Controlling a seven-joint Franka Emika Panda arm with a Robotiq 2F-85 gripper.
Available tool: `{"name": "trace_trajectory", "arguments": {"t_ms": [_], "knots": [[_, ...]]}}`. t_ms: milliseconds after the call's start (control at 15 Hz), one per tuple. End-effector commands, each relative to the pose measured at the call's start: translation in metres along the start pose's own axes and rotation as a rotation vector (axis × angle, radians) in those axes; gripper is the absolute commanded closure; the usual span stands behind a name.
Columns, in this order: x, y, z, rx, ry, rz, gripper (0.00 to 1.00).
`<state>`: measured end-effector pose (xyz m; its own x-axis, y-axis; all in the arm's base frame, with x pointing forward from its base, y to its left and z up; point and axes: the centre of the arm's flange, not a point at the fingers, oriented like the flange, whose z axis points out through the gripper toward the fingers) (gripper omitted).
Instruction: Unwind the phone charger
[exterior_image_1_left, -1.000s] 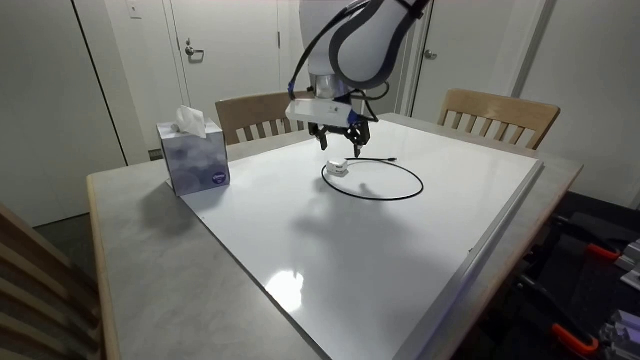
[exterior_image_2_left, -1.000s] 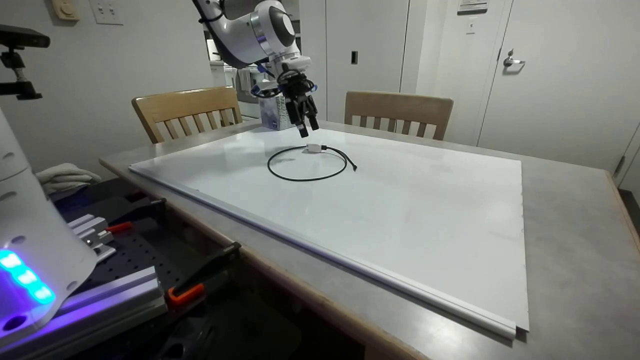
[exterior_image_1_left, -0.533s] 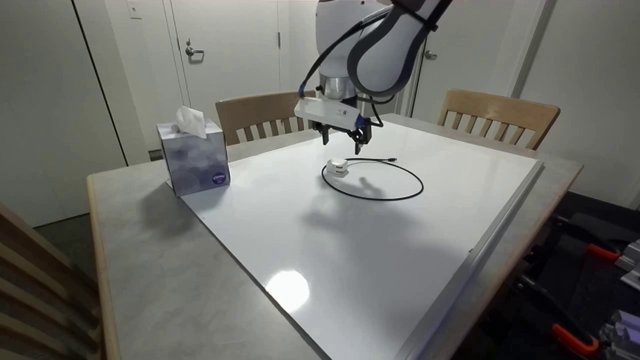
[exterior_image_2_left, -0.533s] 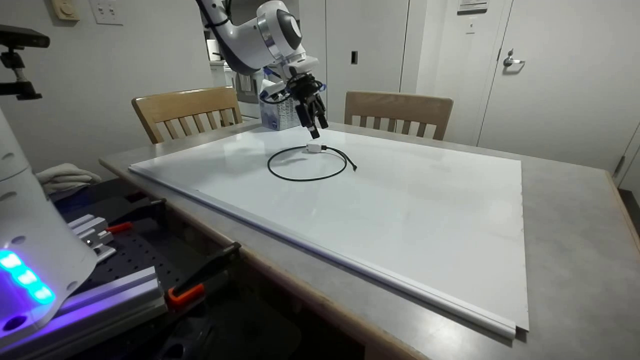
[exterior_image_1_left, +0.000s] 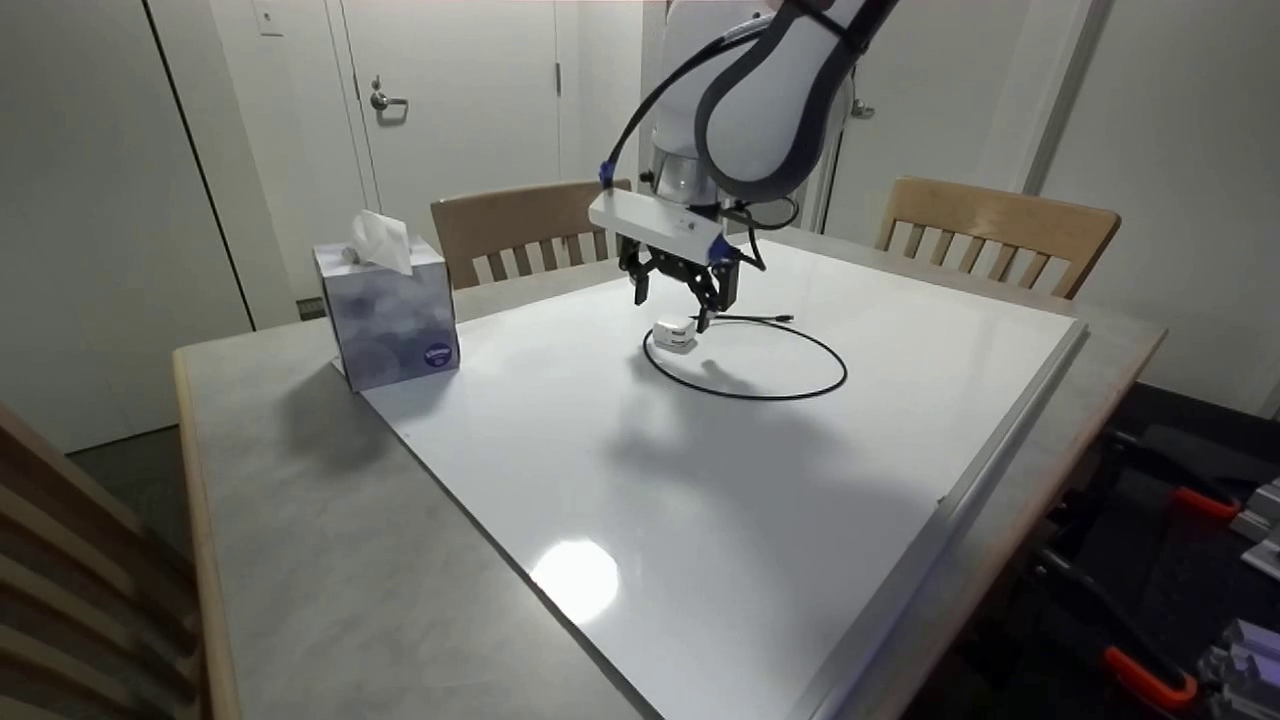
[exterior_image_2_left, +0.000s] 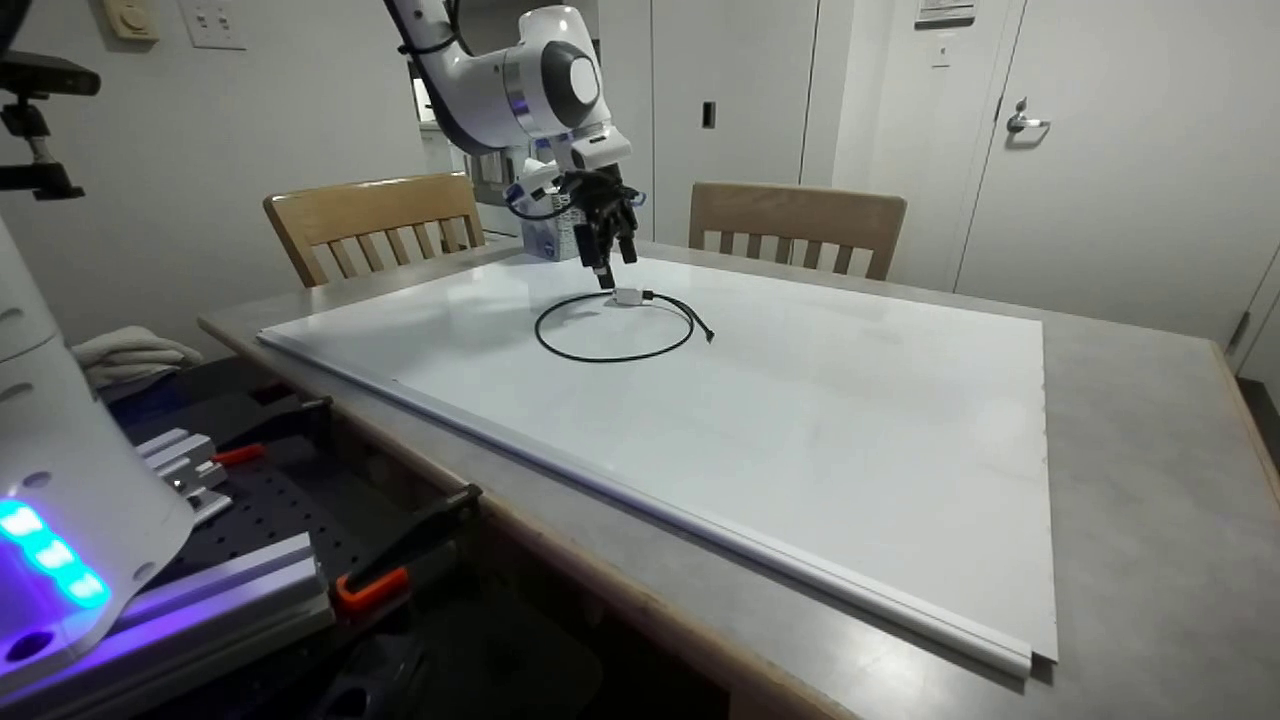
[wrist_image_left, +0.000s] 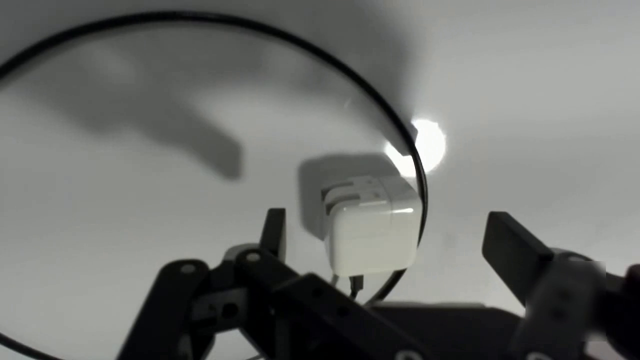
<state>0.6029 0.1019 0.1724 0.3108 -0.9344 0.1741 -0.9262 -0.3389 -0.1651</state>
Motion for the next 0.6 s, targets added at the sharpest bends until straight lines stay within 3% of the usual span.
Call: {"name": "trace_trajectory", "arguments": {"t_ms": [0,533], "knots": [[0.005,0.013,-0.014,0.004,-0.069,0.01,0.0],[0.019,0.015,-0.011,0.012,-0.068,-0.023,0.0]]}}
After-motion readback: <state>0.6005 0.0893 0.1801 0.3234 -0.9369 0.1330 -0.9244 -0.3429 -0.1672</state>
